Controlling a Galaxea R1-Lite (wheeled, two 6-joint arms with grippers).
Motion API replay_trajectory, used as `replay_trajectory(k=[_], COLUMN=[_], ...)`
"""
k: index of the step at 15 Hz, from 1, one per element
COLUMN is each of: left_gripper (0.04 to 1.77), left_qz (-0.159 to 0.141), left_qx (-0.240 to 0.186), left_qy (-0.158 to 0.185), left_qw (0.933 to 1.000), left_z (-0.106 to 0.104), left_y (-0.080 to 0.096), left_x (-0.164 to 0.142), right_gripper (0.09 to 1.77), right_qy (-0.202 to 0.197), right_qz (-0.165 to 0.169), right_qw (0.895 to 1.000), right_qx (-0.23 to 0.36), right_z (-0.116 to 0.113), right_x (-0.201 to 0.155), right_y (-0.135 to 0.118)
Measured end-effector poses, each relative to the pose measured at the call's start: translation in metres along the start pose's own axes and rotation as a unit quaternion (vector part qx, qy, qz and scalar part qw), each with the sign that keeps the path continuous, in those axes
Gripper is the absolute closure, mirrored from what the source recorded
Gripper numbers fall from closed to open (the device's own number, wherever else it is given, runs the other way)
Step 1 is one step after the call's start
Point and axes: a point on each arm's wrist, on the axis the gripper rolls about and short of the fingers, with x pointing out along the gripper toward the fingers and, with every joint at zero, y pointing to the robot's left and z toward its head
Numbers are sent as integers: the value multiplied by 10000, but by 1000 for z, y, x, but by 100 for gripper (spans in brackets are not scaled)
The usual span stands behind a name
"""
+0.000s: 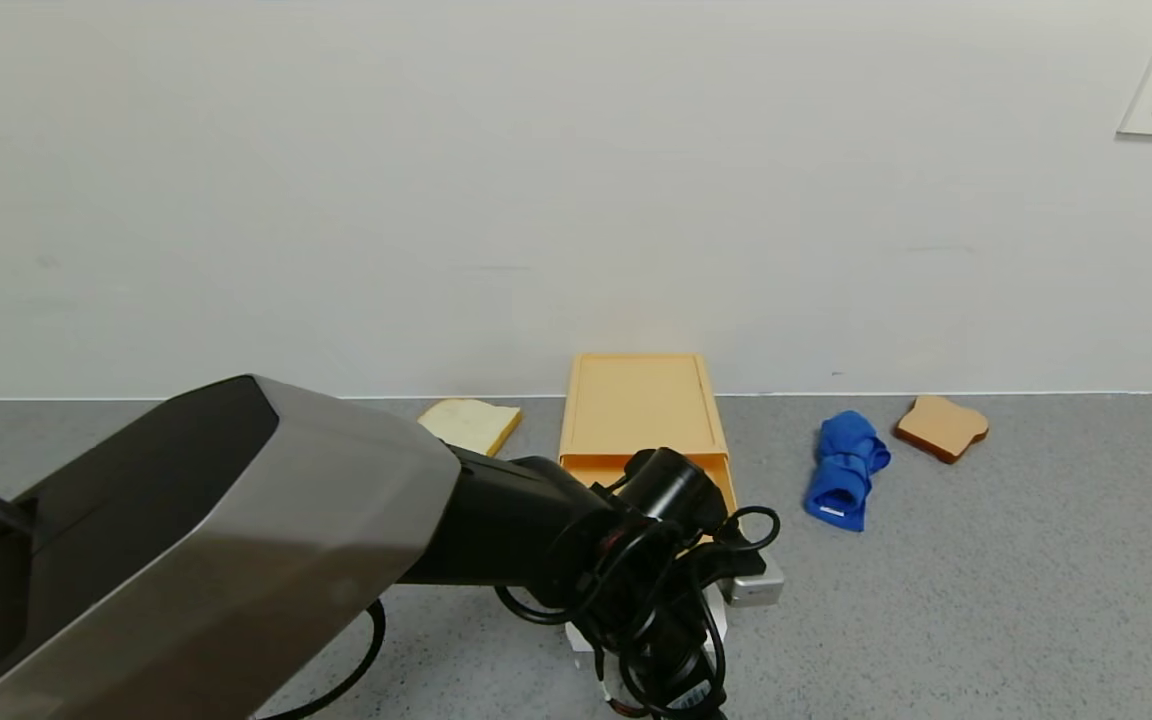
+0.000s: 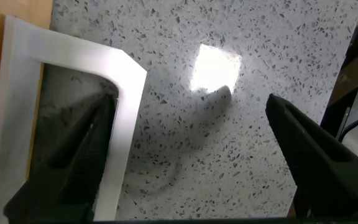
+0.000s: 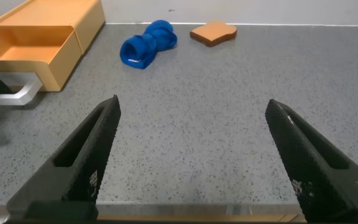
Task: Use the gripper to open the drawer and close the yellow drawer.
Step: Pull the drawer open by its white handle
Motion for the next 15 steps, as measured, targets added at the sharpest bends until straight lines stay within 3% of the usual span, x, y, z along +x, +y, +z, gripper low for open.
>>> replay_trajectory(k=[15], left_gripper=[8], left_qz=[-67], left_qx=[-230], left_qy=[59], left_qw=[9997], left_z=[-1], left_y=[-17], left_x=[-5], right_gripper=[15], right_qy=[0], right_qz=[-2], right_qw=[10000], right_qx=[2], right_z=[0], right_x=[0], right_y=[0])
